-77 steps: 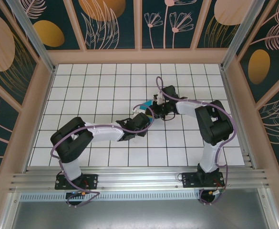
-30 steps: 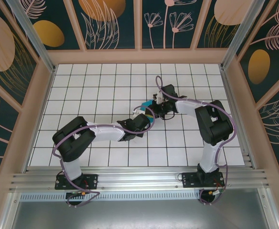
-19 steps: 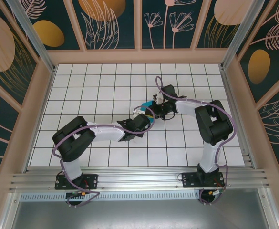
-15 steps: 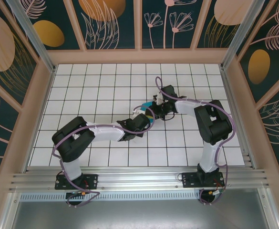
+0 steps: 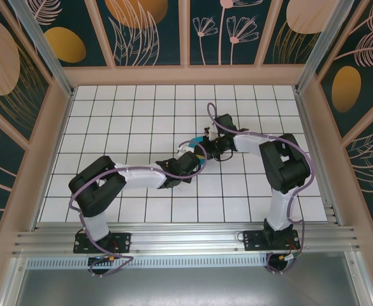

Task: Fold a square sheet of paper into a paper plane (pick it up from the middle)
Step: Fourth fold the wing at the center of the table.

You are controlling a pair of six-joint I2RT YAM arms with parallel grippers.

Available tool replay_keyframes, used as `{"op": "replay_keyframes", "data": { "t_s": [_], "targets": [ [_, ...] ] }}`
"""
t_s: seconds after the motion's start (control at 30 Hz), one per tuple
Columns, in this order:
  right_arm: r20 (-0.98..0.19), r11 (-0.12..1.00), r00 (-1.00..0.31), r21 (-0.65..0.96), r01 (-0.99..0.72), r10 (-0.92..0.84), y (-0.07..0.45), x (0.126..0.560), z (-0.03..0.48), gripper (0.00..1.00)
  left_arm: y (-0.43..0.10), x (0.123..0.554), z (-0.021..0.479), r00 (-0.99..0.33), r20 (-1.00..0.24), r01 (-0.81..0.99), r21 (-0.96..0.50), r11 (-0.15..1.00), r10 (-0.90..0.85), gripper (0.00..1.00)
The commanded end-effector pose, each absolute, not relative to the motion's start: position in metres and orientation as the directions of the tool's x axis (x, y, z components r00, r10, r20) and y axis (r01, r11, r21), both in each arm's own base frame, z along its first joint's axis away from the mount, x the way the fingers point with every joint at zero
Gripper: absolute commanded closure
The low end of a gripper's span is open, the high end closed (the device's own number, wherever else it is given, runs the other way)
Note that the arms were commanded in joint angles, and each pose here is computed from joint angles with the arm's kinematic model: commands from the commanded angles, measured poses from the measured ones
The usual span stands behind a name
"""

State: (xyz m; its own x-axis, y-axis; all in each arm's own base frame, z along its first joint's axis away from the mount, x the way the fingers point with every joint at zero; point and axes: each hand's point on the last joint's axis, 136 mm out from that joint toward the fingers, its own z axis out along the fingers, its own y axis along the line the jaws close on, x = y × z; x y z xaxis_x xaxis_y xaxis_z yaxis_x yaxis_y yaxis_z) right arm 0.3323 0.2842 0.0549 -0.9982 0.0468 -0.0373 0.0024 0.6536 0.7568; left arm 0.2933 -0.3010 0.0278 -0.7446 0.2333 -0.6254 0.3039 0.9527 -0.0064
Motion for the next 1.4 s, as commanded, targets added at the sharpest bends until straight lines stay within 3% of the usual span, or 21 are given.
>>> {"op": "replay_keyframes", "data": {
  "t_s": [0.0, 0.4, 0.63, 0.8, 0.93, 1.17, 1.37],
  "targets": [
    [-0.056, 0.650, -0.998, 0.760, -0.023, 0.031, 0.290, 0.336, 0.061, 0.86, -0.300, 0.294, 0.030, -0.733, -0.635, 0.302, 0.017, 0.953, 0.244, 0.71],
    [-0.077, 0.644, -0.997, 0.764, -0.041, 0.027, 0.291, 0.338, 0.070, 0.84, -0.298, 0.296, 0.030, -0.730, -0.640, 0.289, 0.025, 0.957, 0.237, 0.87],
    [-0.152, 0.665, -0.987, 0.743, -0.082, 0.047, 0.282, 0.343, 0.087, 0.68, -0.304, 0.294, 0.032, -0.735, -0.647, 0.299, -0.039, 0.953, 0.204, 0.96],
    [-0.208, 0.673, -0.973, 0.734, -0.089, 0.097, 0.263, 0.347, 0.100, 0.53, -0.313, 0.291, 0.035, -0.764, -0.632, 0.319, -0.194, 0.928, 0.131, 0.98],
    [-0.240, 0.667, -0.961, 0.739, -0.090, 0.137, 0.249, 0.346, 0.110, 0.48, -0.314, 0.292, 0.042, -0.782, -0.620, 0.324, -0.318, 0.891, 0.063, 0.98],
    [-0.278, 0.621, -0.953, 0.770, -0.146, 0.122, 0.249, 0.337, 0.124, 0.49, -0.314, 0.291, 0.053, -0.820, -0.571, 0.320, -0.523, 0.790, -0.046, 0.97],
    [-0.279, 0.578, -0.959, 0.792, -0.195, 0.058, 0.266, 0.325, 0.123, 0.60, -0.320, 0.288, 0.051, -0.851, -0.520, 0.315, -0.614, 0.724, -0.071, 0.96]
  ]
}}
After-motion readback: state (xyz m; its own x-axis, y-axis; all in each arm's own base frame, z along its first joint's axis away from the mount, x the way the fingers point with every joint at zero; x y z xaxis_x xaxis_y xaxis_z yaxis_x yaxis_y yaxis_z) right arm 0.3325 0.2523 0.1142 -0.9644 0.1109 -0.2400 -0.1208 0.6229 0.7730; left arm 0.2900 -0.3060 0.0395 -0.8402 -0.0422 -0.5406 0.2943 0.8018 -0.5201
